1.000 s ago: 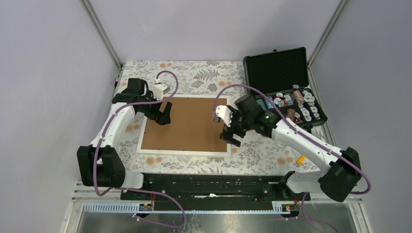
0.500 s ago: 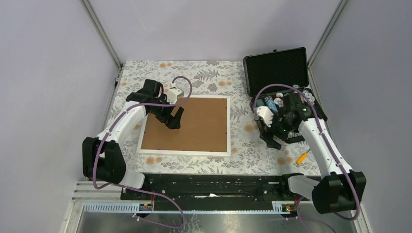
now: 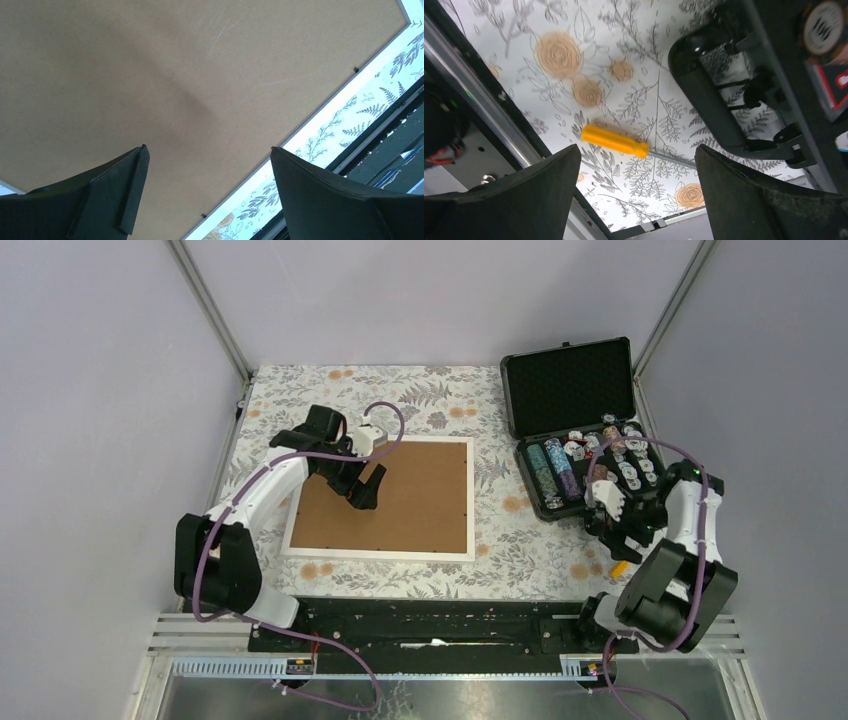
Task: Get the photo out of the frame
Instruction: Pick up the screwdriver from the center of the board.
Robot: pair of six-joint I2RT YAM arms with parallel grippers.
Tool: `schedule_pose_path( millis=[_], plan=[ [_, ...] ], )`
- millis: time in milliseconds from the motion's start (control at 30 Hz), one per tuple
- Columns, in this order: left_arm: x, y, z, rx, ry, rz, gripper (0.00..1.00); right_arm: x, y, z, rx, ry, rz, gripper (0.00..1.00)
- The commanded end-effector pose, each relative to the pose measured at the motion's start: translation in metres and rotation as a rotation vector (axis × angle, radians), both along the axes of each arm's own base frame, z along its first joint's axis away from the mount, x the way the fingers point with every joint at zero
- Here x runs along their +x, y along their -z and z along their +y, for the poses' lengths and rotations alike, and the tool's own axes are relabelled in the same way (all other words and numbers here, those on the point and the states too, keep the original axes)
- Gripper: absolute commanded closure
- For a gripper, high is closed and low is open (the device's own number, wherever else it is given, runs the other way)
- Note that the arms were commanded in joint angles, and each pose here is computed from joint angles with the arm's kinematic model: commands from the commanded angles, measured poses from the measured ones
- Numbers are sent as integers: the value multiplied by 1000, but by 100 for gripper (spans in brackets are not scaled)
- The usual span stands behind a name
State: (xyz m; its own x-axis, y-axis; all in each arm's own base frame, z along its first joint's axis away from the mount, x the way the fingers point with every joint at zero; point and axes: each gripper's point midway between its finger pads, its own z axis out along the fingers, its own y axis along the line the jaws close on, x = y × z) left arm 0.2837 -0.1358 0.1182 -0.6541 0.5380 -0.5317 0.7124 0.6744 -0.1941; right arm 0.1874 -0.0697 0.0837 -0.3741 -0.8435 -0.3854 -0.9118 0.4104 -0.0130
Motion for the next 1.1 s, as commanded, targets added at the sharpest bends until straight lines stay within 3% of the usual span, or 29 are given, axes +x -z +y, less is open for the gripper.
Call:
schedule_pose_path(
  millis=[0,400,700,800,933,1067],
  plan=[
    [4,2,-9,-27,10,2,1,-9,12,-14,5,-179,-23,8],
    [5,4,-15,-13,36,2,1,-30,52,-23,-45,-311,-28,8],
    [5,4,-17,-8,34,6,1,-23,83,-30,-116,-369,-80,9],
    [5,3,-17,-7,35,11,1,-22,90,-32,-122,-382,-86,17],
    [5,3,-17,-5,34,14,1,-19,92,-27,-106,-411,-114,41],
    [6,2,-18,-10,36,10,1,-12,87,-20,-101,-445,-178,55]
  ],
)
